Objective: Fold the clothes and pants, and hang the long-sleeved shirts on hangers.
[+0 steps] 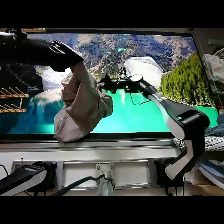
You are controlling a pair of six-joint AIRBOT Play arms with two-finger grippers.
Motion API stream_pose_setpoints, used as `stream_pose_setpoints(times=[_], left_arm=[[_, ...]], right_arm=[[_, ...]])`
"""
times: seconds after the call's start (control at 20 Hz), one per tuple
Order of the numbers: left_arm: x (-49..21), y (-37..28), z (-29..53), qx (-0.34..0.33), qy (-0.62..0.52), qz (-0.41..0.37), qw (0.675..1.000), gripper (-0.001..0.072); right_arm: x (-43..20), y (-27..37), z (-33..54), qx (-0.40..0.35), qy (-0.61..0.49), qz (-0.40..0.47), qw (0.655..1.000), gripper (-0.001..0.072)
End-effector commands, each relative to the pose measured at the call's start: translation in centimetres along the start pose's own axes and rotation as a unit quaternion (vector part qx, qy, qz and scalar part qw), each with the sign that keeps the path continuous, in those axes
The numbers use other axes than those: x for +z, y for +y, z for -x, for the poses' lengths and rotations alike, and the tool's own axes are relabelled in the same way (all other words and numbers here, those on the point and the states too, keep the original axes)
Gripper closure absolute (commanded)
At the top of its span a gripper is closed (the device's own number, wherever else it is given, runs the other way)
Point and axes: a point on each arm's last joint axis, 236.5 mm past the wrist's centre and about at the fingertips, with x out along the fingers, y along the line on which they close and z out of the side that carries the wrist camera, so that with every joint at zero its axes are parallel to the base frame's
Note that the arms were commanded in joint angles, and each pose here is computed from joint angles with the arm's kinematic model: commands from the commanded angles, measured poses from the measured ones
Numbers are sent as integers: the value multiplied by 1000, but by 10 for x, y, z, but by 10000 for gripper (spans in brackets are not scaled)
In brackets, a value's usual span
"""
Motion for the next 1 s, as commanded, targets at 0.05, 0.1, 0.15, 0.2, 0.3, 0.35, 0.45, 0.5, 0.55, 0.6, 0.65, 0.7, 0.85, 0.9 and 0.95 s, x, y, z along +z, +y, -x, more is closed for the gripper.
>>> stream_pose_setpoints(times=[0.05, 0.1, 0.15, 0.2, 0.3, 0.35, 0.45, 0.5, 0.55, 0.6, 0.65, 0.7, 0.85, 0.9, 0.95], left_arm=[[17, 32, 7, 60, -38, -4, 997, 691], [32, 43, 11, 81, -70, -4, 994, 691], [49, 52, 16, 97, -106, -2, 990, 691], [67, 59, 23, 111, -149, 4, 983, 691], [108, 53, 40, 94, -244, 28, 965, 691], [128, 41, 50, 66, -290, 46, 954, 690], [161, 6, 75, 5, -369, 51, 928, 690], [171, -14, 90, -14, -399, 33, 916, 690], [177, -33, 103, -22, -420, 7, 907, 690], [181, -49, 116, -19, -437, -23, 899, 690], [183, -62, 127, -12, -449, -50, 892, 690], [183, -70, 136, -4, -456, -74, 887, 690], [172, -58, 122, 30, -420, -99, 902, 690], [163, -46, 108, 37, -390, -87, 916, 690], [151, -32, 90, 45, -352, -71, 932, 690]], right_arm=[[72, 61, 90, 38, -117, 76, 990, 680], [88, 84, 123, 50, -156, 100, 981, 680], [98, 111, 155, 63, -187, 133, 971, 680], [100, 145, 186, 82, -207, 171, 960, 680], [80, 217, 234, 118, -214, 263, 933, 680], [65, 253, 257, 129, -221, 312, 915, 680], [31, 319, 306, 131, -253, 414, 865, 680], [15, 347, 333, 121, -280, 462, 833, 680], [0, 373, 363, 104, -315, 509, 795, 680], [-14, 393, 390, 85, -349, 544, 758, 680], [-25, 412, 419, 67, -388, 571, 720, 680], [-33, 425, 442, 57, -422, 584, 691, 680], [-38, 431, 463, 42, -453, 584, 672, 680], [-31, 422, 452, 37, -439, 578, 687, 680], [-22, 407, 435, 28, -416, 570, 709, 680]])
